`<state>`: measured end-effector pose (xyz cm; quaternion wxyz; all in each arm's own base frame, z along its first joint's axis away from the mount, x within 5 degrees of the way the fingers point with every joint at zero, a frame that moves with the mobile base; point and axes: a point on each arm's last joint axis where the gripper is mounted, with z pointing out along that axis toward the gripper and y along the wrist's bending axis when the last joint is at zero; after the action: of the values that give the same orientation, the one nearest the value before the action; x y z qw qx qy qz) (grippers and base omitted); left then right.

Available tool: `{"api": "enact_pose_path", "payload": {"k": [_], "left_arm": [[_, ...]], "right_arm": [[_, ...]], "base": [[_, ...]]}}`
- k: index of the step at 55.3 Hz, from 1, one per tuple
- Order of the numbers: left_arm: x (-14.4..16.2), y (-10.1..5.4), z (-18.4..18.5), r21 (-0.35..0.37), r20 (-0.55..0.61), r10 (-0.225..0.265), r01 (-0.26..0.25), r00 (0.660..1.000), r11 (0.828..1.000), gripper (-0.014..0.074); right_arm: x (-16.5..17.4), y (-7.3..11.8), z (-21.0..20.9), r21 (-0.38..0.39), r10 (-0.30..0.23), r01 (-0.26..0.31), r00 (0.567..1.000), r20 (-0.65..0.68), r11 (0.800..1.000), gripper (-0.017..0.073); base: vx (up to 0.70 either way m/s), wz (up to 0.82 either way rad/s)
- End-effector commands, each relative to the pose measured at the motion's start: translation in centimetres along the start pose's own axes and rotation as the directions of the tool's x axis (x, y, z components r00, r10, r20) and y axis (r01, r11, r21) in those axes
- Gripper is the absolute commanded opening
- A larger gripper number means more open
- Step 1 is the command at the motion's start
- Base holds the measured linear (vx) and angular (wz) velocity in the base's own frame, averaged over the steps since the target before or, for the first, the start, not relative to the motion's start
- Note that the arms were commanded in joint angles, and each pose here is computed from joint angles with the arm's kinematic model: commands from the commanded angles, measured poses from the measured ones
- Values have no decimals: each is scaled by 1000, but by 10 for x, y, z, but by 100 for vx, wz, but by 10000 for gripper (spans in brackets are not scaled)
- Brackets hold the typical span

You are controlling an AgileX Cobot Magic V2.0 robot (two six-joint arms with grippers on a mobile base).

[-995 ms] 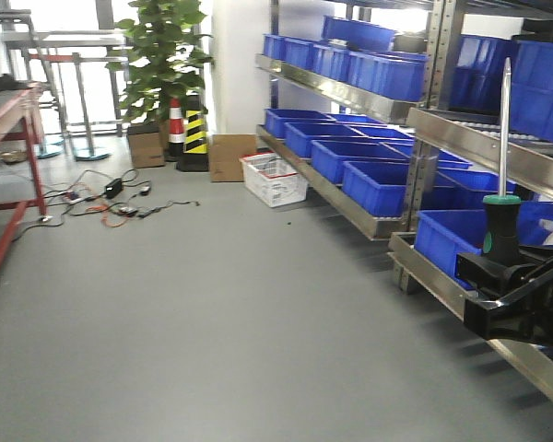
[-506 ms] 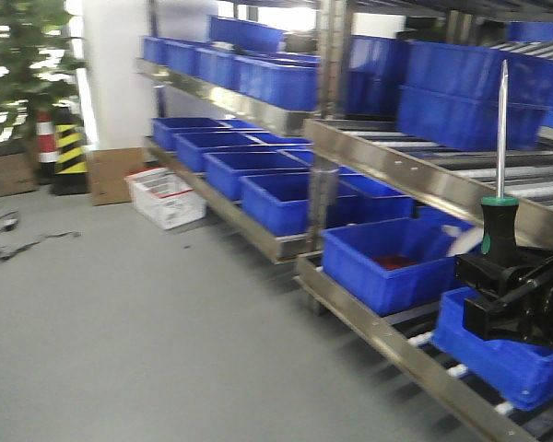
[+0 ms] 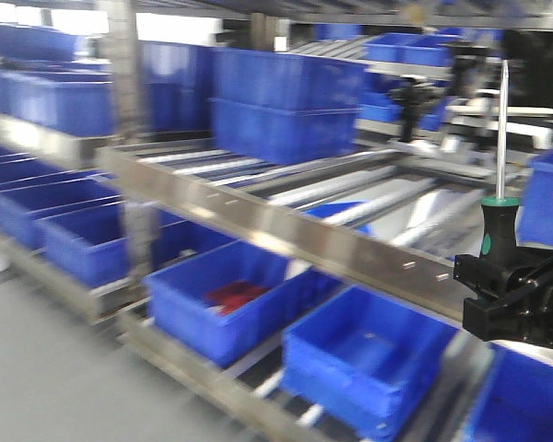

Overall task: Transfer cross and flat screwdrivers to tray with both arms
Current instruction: 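Drive the base to the shelf holding the grey metal tray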

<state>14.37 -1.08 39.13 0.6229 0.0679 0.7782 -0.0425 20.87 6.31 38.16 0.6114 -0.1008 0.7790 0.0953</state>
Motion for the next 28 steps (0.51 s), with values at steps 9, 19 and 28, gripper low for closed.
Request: {"api": "enact_pose_path", "payload": {"k": [9, 19, 28], "left_arm": [[-17, 1, -6, -25, 116, -13, 16, 993, 1000, 3], [-17, 1, -6, -25, 116, -13, 16, 993, 1000, 3], [-17, 1, -6, -25, 116, -13, 16, 993, 1000, 3]], "right_arm": [[-20, 0, -8, -4, -11, 12, 991, 136, 1000, -8], [-20, 0, -8, -4, -11, 12, 991, 136, 1000, -8], [-20, 0, -8, -4, -11, 12, 990, 137, 1000, -8]], "base": [[45, -69], [42, -70], [37, -71]]}}
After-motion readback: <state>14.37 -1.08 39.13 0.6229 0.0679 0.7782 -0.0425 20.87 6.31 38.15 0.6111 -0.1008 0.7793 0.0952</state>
